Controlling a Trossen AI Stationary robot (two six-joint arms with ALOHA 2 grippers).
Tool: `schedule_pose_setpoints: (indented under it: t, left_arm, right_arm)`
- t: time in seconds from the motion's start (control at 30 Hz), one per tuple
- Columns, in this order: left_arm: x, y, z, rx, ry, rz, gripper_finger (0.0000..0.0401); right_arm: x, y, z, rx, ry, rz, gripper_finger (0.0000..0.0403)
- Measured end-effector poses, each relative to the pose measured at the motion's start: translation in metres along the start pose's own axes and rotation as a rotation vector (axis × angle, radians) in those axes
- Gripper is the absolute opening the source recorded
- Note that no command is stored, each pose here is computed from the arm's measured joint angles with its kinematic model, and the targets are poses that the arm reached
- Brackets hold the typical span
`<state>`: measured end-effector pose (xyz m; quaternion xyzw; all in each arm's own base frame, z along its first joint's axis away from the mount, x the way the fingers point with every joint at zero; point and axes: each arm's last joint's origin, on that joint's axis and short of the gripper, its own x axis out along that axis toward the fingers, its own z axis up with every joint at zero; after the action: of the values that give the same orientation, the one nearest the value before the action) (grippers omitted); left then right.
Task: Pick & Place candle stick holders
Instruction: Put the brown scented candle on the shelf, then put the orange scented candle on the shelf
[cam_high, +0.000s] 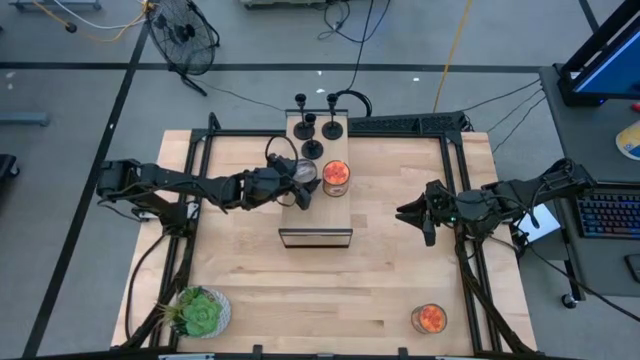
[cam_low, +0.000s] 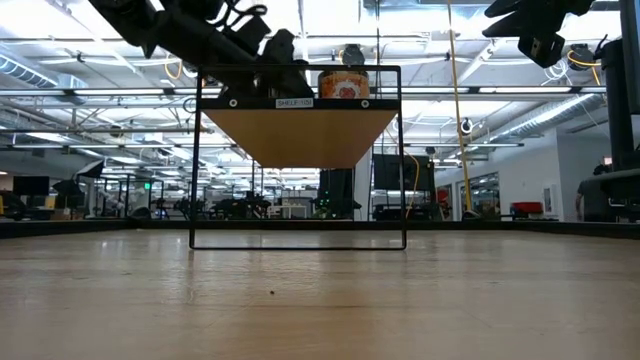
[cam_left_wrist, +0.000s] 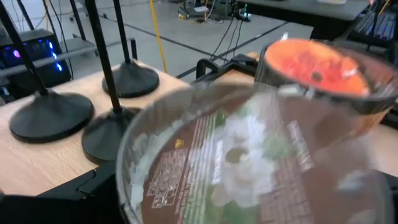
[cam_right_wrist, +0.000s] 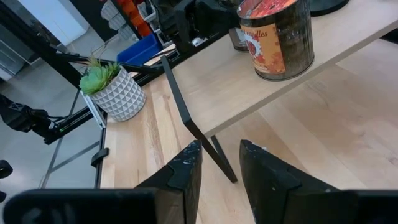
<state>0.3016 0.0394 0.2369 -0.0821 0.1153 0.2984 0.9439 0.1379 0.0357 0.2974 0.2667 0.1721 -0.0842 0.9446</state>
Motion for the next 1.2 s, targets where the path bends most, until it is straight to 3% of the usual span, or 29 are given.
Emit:
schedule_pose_setpoints:
  t: [0.8,0.93,1.2]
  left_arm:
    - [-0.063,0.016,0.051,-0.044,-0.133,-0.084,0.0379]
    - [-0.079,0.025,0.053,-0.101,-0.082,-0.076,0.0379]
    - [-0.101,0.043,0.032,-0.251,0.170,0.025,0.0379]
  right_arm:
    - [0.000,0.000,0.000,0.000,-0.001,-0.001,0.0100]
    - [0.000,0.000,0.000,0.000,-0.001,-0.001,0.0100]
    - [0.000,0.000,0.000,-0.007,-0.001,-0.001,0.0100]
